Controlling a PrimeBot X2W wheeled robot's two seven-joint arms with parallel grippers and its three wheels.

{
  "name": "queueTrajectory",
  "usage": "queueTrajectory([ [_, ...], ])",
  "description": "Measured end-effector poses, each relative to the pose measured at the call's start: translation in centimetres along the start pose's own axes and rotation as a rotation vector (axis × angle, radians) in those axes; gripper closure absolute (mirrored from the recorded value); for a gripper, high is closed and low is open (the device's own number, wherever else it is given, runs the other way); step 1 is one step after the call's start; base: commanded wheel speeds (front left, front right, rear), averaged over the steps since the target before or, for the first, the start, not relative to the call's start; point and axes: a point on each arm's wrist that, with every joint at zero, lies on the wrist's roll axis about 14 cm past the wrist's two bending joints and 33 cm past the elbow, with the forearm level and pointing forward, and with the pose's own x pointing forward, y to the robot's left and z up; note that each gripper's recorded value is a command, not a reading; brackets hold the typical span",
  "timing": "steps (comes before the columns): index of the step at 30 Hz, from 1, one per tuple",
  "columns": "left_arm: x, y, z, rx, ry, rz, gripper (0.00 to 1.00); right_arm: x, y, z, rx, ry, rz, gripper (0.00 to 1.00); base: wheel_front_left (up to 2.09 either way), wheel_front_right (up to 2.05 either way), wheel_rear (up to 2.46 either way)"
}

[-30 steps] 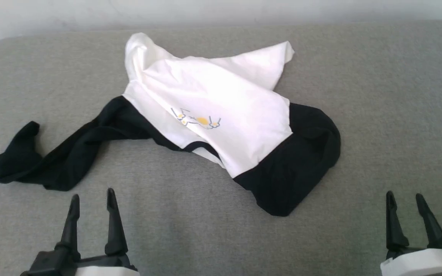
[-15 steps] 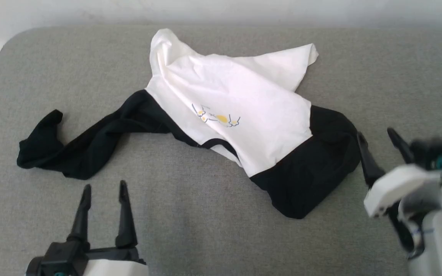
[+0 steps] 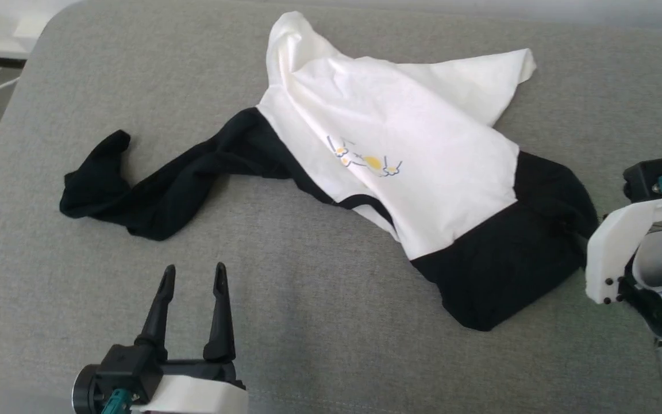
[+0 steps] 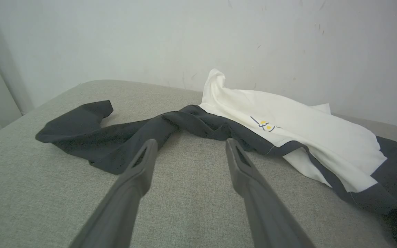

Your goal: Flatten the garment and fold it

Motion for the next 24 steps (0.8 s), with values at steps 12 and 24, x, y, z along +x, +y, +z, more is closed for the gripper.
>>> queueTrajectory([
  [12,-0.2,0.6,-1.0,0.002,0.035,0.017,0.0,2.3,0.7,3.6,0.027,-0.109,0.022,1.0,0.0,0.0,0.0],
  [24,0.1,-1.2,-0.6,-0.025,0.017,-0.044,0.0,-6.2,-11.6,9.9,0.094,-0.38,-0.314,1.0,0.0,0.0,0.0],
])
